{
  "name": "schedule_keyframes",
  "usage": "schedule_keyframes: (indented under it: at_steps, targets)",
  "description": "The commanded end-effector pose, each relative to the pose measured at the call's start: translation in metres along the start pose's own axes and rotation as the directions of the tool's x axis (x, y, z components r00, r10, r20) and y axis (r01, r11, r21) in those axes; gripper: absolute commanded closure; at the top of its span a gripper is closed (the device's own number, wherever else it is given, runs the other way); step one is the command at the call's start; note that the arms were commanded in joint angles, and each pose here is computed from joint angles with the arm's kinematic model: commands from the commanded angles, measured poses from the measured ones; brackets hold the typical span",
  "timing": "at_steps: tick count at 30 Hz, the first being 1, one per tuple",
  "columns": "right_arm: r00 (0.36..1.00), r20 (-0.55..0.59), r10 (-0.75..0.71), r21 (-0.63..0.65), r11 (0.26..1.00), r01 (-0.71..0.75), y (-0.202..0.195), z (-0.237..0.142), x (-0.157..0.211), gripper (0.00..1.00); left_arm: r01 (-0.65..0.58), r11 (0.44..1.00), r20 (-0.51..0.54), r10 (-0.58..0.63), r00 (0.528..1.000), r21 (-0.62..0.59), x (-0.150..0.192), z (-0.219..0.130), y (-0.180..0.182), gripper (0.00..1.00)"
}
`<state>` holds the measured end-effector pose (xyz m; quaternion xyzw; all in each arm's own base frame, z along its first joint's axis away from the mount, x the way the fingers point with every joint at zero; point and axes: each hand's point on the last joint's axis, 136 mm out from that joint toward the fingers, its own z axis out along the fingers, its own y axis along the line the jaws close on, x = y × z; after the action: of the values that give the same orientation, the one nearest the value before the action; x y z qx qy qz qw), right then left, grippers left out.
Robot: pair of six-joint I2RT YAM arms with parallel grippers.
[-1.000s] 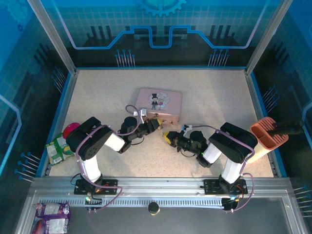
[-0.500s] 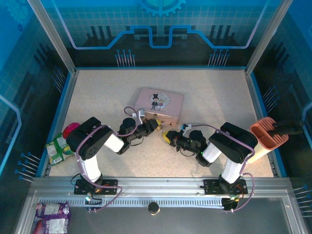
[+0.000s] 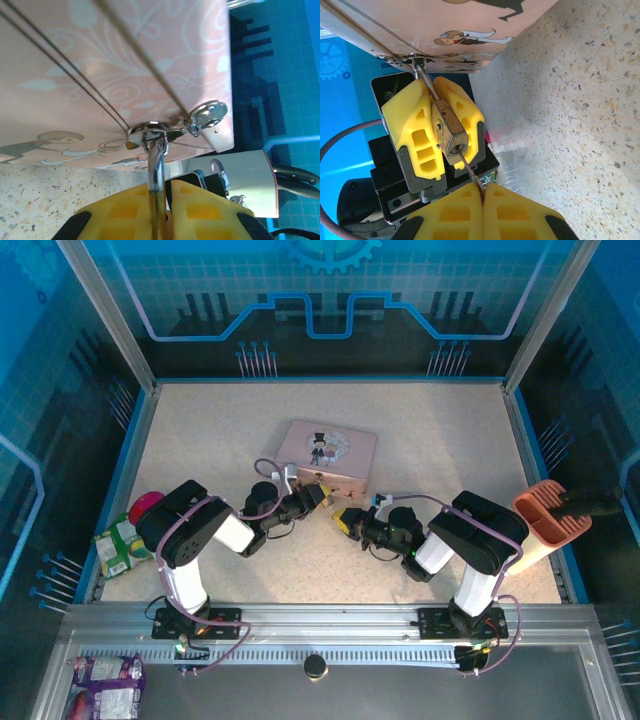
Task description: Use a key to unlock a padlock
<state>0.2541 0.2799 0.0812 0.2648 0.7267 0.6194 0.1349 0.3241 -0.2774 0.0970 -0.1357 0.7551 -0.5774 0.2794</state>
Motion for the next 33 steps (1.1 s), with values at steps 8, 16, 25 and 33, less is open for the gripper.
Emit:
schedule_keyframes:
  at_steps: [8, 16, 25, 33]
  targets:
    - [0.999, 0.003, -0.033, -0.056, 0.998, 0.033, 0.019, 0.003, -0.004, 1.00, -0.034, 0.984, -0.022, 0.038, 0.999, 0.173, 0.002, -0.007, -0.047, 1.00]
    - [0.999, 0.004, -0.033, -0.063, 0.997, 0.033, 0.022, 0.005, -0.005, 1.00, -0.033, 0.982, -0.024, 0.039, 0.999, 0.186, 0.002, -0.008, -0.053, 1.00]
    - [0.999, 0.007, -0.035, -0.071, 0.997, 0.035, 0.025, 0.007, -0.008, 1.00, -0.028, 0.979, -0.045, 0.038, 0.998, 0.200, 0.011, -0.006, -0.059, 1.00]
    - [0.999, 0.011, -0.035, -0.081, 0.996, 0.036, 0.029, 0.007, -0.011, 1.00, -0.017, 0.980, -0.082, 0.034, 0.996, 0.199, 0.027, -0.009, -0.060, 1.00]
